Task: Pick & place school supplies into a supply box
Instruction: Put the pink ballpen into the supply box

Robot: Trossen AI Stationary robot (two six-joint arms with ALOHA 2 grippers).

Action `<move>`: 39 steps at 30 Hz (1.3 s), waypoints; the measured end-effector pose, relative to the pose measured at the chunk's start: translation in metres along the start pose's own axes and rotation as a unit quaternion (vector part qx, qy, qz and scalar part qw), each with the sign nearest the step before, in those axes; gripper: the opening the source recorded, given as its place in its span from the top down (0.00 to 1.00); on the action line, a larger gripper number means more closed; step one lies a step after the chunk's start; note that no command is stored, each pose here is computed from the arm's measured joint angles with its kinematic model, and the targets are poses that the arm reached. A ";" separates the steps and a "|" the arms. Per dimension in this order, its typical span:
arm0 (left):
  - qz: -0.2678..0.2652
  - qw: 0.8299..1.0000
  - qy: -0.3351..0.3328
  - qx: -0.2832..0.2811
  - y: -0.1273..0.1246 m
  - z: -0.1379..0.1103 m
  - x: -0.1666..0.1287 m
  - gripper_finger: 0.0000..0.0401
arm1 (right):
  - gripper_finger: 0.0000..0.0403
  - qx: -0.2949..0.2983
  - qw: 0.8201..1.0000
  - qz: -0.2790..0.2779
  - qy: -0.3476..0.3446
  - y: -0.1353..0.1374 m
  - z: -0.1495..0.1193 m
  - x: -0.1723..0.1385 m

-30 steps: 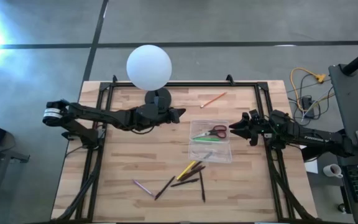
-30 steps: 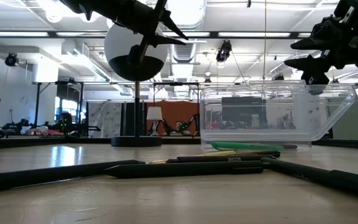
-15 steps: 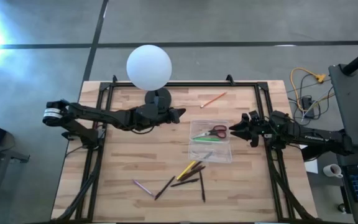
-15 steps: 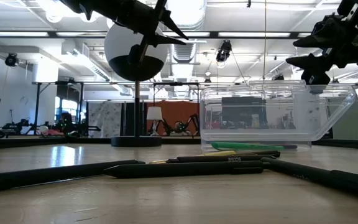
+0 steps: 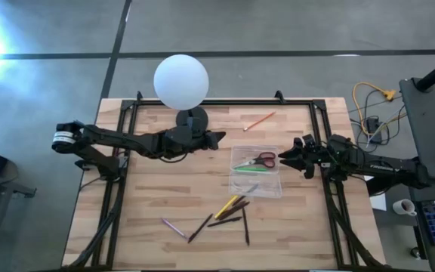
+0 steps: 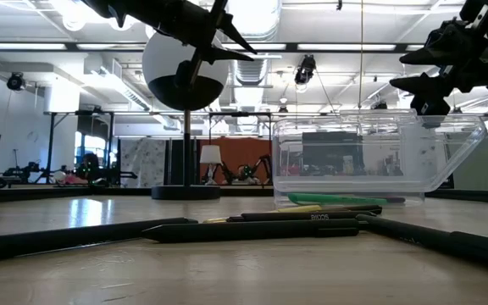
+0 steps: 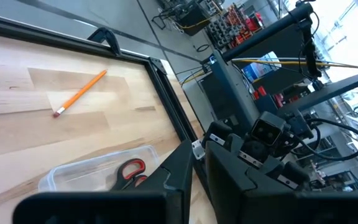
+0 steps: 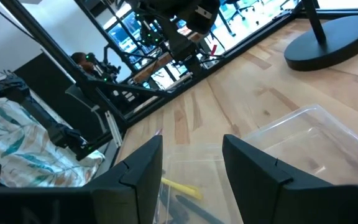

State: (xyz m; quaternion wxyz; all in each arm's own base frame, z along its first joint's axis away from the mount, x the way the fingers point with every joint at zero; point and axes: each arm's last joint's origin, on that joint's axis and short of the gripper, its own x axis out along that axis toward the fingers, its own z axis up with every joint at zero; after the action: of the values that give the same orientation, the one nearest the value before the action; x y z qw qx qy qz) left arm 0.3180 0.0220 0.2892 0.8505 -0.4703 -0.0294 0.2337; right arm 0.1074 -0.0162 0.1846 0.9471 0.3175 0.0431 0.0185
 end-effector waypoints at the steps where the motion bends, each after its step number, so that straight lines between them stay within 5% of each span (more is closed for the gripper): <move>1: 0.000 1.000 0.000 0.000 0.000 0.000 0.000 0.93 | 0.60 0.000 1.000 0.000 0.000 0.000 0.000 0.000; 39: -0.007 0.999 0.034 0.004 0.001 -0.003 0.000 0.93 | 0.60 0.000 1.000 0.000 0.001 0.000 0.000 0.000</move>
State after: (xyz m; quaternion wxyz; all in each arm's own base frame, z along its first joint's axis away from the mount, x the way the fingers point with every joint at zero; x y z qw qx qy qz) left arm 0.3183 0.0203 0.2870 0.8546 -0.4742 -0.0031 0.2116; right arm 0.1074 -0.0161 0.1846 0.9470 0.3176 0.0437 0.0191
